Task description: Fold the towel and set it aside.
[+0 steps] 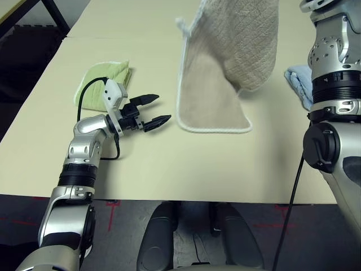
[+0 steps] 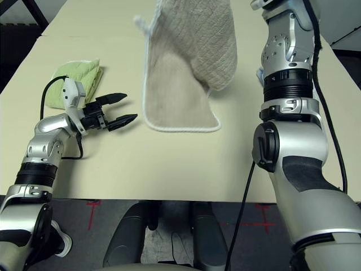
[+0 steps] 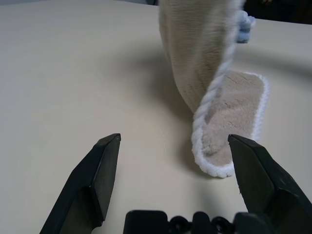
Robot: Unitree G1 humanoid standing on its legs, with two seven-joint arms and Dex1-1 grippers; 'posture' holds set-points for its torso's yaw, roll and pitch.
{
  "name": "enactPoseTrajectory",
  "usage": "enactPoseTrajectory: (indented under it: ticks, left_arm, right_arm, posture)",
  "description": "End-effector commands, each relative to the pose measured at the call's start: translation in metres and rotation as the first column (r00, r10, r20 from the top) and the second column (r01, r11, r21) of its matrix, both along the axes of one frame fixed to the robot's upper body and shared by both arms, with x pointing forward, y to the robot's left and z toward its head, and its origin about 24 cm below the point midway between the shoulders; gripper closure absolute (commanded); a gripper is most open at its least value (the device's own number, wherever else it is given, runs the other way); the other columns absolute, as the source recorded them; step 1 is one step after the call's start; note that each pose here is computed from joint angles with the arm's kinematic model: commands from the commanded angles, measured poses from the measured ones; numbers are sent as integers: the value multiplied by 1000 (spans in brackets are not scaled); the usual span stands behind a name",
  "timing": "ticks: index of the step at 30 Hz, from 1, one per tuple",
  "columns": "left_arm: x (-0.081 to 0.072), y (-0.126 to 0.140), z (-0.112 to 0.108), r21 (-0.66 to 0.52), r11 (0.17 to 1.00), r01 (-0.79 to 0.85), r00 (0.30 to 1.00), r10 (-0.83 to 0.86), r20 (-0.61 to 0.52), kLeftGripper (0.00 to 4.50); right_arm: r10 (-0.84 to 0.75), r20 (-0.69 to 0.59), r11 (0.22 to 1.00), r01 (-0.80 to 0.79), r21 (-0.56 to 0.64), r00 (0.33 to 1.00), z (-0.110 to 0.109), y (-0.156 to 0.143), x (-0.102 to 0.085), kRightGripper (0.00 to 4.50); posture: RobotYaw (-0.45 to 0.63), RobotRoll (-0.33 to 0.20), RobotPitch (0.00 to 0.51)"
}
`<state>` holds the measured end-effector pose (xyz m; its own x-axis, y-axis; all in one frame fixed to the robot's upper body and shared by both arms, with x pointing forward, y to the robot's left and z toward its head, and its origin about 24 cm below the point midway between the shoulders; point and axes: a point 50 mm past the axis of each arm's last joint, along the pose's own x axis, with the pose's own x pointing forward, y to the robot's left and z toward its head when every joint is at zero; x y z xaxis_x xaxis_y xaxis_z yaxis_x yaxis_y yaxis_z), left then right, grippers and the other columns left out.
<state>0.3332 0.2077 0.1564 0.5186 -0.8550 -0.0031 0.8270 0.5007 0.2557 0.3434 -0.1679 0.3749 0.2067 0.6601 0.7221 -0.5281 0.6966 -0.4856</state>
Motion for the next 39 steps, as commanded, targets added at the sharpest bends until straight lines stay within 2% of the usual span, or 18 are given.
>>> enactPoseTrajectory:
  ticks: [1, 5, 13, 16, 32, 35, 39]
  left_arm:
    - [2, -4, -5, -15, 1000, 7, 999, -8, -46, 0]
    - [2, -11, -6, -31, 998, 58, 992, -61, -109, 0]
    - [-11, -20, -10, -22, 981, 191, 933, -188, -307, 0]
    - [-10, -19, -12, -21, 987, 160, 940, -159, -302, 0]
    - [-5, -28, -20, -56, 997, 61, 881, -80, -467, 0]
    - [-5, -30, -20, -72, 996, 60, 875, -88, -476, 943]
    - [-7, -30, -18, -94, 993, 75, 857, -112, -503, 2457]
  right_arm:
    - [32, 27, 999, -31, -4, 999, 5, 0, -10, 4465]
    - [24, 16, 1000, -24, -13, 1000, 4, 0, -12, 4465]
    - [14, 23, 1000, -14, -18, 1000, 7, 3, -14, 4465]
    - [8, 33, 1000, -7, -15, 999, 10, 4, -15, 4465]
    - [-38, 67, 999, 38, -6, 997, 20, 2, -14, 4465]
    - [-39, 65, 999, 40, -8, 997, 20, 2, -13, 4500]
    - [-42, 65, 999, 43, -8, 997, 19, 1, -13, 4500]
  posture:
    - [-39, 0, 253]
    - [-48, 0, 255]
    - [-51, 0, 254]
    - [-49, 0, 255]
    - [-43, 0, 256]
    - [-46, 0, 256]
    - [-47, 0, 255]
